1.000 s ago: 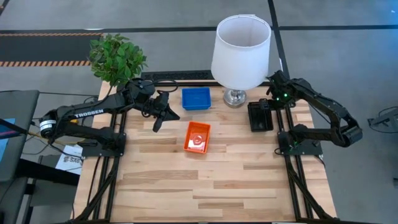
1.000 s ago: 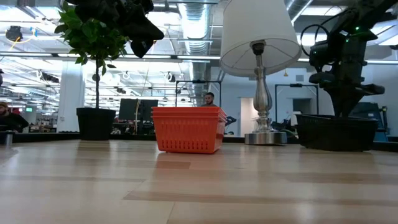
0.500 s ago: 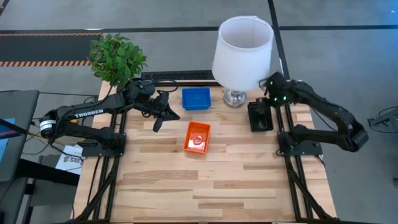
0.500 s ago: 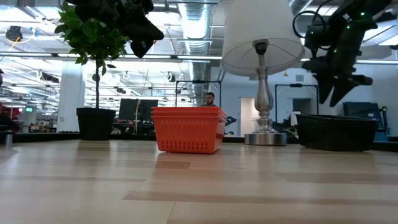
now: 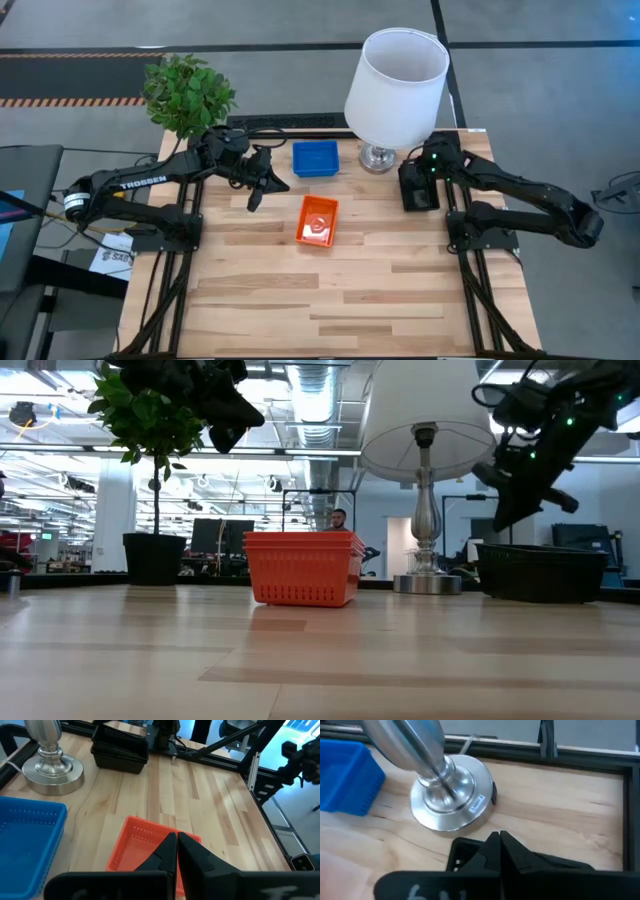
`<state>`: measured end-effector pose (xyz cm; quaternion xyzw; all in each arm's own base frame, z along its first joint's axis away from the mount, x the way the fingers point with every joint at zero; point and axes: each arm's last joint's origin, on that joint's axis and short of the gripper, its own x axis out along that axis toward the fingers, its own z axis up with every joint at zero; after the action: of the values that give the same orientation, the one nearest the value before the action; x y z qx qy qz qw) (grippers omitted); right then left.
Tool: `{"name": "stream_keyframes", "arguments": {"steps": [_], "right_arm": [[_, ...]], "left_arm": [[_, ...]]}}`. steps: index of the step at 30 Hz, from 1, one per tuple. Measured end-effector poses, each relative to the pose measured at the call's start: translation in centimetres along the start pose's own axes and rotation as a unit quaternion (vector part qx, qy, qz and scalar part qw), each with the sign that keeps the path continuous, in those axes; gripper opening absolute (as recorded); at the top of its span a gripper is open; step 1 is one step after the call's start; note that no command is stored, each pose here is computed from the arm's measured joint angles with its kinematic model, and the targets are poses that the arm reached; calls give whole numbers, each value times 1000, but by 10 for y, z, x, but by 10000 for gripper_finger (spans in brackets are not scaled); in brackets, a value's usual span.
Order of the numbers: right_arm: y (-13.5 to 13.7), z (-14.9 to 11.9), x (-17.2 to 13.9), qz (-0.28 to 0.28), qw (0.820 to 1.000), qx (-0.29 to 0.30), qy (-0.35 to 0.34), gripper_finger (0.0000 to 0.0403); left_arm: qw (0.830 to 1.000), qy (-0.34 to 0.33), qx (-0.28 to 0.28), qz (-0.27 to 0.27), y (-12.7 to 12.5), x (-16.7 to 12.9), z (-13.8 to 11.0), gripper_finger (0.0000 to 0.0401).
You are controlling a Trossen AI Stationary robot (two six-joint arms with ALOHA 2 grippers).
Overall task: Stack baskets by color
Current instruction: Stack the bottom black bin on top of the top black bin, then adjust the orange bin on the table
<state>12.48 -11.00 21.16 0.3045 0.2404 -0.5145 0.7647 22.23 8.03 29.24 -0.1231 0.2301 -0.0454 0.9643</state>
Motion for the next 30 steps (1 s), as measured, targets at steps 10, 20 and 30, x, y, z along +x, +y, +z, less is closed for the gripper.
{"name": "stream_keyframes", "arguments": {"steps": [10, 20, 30], "right_arm": [[1, -28, 19, -41, 997, -27, -52, 3], [-8, -31, 33, -59, 996, -64, -1, 3], [21, 5, -22, 35, 992, -113, -33, 2]], "left_arm": [[1000, 0, -23, 3, 0, 0, 0, 0], [999, 0, -33, 2, 0, 0, 0, 0], [999, -3, -54, 7, -5, 1, 1, 0]]}}
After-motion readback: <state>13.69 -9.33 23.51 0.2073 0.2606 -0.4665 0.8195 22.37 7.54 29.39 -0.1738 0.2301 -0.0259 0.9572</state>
